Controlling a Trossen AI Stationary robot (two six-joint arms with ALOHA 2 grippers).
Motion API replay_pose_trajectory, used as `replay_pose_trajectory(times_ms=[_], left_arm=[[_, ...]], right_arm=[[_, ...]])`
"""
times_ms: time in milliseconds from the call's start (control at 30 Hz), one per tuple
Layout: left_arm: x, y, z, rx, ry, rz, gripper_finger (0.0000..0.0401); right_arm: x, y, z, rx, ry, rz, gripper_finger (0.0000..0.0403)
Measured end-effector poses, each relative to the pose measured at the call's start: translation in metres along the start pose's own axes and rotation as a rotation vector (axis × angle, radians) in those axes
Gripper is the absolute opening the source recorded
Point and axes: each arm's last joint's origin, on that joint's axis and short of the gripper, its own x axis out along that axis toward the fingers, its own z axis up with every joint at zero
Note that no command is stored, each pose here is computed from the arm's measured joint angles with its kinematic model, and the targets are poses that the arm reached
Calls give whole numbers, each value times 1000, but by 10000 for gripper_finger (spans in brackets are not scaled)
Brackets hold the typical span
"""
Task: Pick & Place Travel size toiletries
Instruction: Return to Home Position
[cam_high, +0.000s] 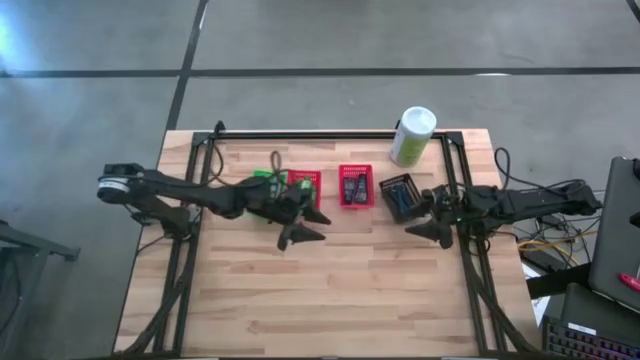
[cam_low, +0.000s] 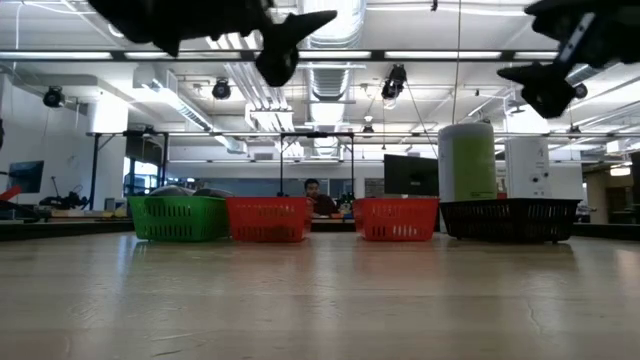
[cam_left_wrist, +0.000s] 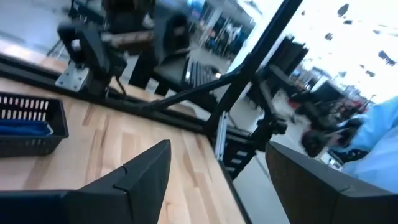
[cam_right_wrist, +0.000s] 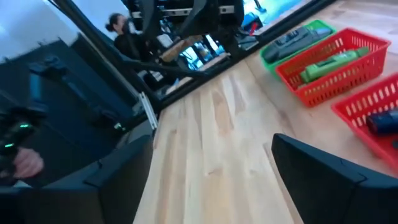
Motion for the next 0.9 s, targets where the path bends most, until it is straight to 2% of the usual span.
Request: replay_pose_trajectory(times_ms=[100, 300, 367, 633, 900], left_arm=[[-19, 2, -9, 22, -72, 17, 266], [-63, 5, -27, 82, -278, 187, 266], [-77, 2, -32, 89, -326, 207, 266], [-115, -7, -49, 43, -378, 158, 266], [-141, -14, -59, 79, -411, 102, 266]], right_arm=[[-9, -12, -16, 19, -31, 26, 317], [-21, -28, -37, -7, -127, 95, 299], [-19, -31, -40, -28, -141, 103, 294], [-11, -40, -52, -34, -76, 48, 275], [-7, -43, -55, -34, -28, 14, 256]])
